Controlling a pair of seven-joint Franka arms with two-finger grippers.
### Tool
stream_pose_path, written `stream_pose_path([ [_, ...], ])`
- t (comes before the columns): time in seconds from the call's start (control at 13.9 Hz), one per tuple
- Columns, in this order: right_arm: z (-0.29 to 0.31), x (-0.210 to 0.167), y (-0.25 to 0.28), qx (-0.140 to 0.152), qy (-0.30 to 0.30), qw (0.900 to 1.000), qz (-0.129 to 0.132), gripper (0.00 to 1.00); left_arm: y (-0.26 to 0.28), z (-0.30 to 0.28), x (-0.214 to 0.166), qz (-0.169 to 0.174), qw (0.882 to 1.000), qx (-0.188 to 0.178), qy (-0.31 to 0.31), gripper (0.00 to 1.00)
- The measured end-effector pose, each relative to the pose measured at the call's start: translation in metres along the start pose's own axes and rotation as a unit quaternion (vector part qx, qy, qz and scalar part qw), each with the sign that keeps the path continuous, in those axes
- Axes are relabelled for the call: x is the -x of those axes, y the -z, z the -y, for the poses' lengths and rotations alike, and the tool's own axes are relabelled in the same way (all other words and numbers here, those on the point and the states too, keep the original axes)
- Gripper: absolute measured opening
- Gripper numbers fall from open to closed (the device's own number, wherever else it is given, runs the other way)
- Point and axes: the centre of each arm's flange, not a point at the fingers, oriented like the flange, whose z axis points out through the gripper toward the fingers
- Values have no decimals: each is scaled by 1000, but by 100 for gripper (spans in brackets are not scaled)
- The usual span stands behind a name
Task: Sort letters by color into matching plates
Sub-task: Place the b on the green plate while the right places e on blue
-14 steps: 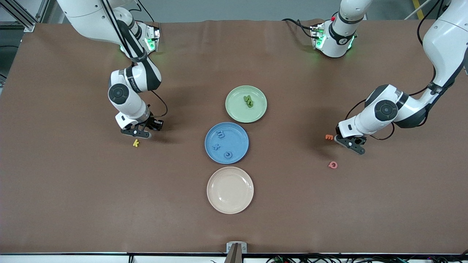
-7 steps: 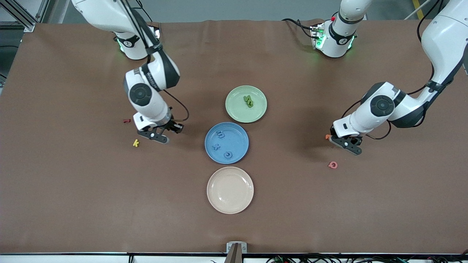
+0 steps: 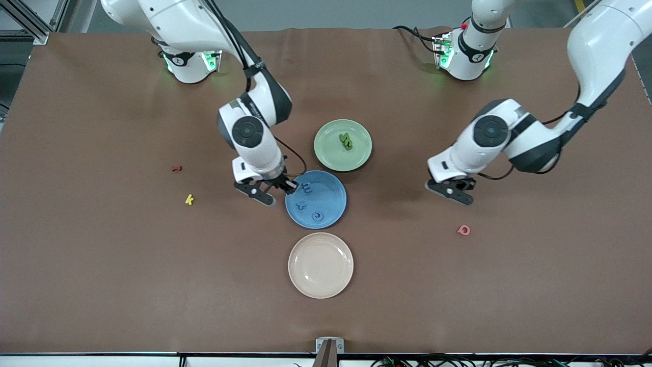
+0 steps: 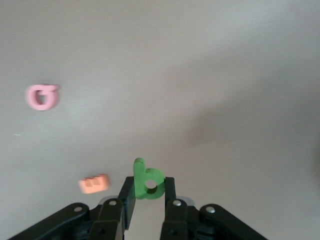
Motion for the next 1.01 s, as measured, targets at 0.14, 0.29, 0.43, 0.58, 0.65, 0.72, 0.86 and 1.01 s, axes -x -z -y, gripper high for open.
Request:
stream_pose_path([
  [0.14,30,12,-13,-4,-23,1000,-2,39,6,-57,-2,4,1000,6,30,27],
  [0.29,52,23,-23,-4,-40,999,-1,39,10,-108,3,8,998,10,60,27],
  [0.43,63,31,-29,-6,-48,999,-2,39,9,-150,12,15,996,10,87,27],
  [0.58,70,35,-33,-8,-57,998,-2,39,5,-191,26,23,993,6,114,27],
  [0.65,72,36,-34,-9,-60,998,-2,39,3,-208,33,25,992,5,124,27],
  [0.72,73,36,-36,-9,-62,998,-2,39,1,-221,39,28,990,6,135,27],
  [0.86,74,36,-37,-9,-67,998,-2,55,-6,-239,46,31,988,10,154,27],
  [1.01,76,38,-36,-10,-67,998,-2,74,-16,-248,49,33,986,17,162,27],
])
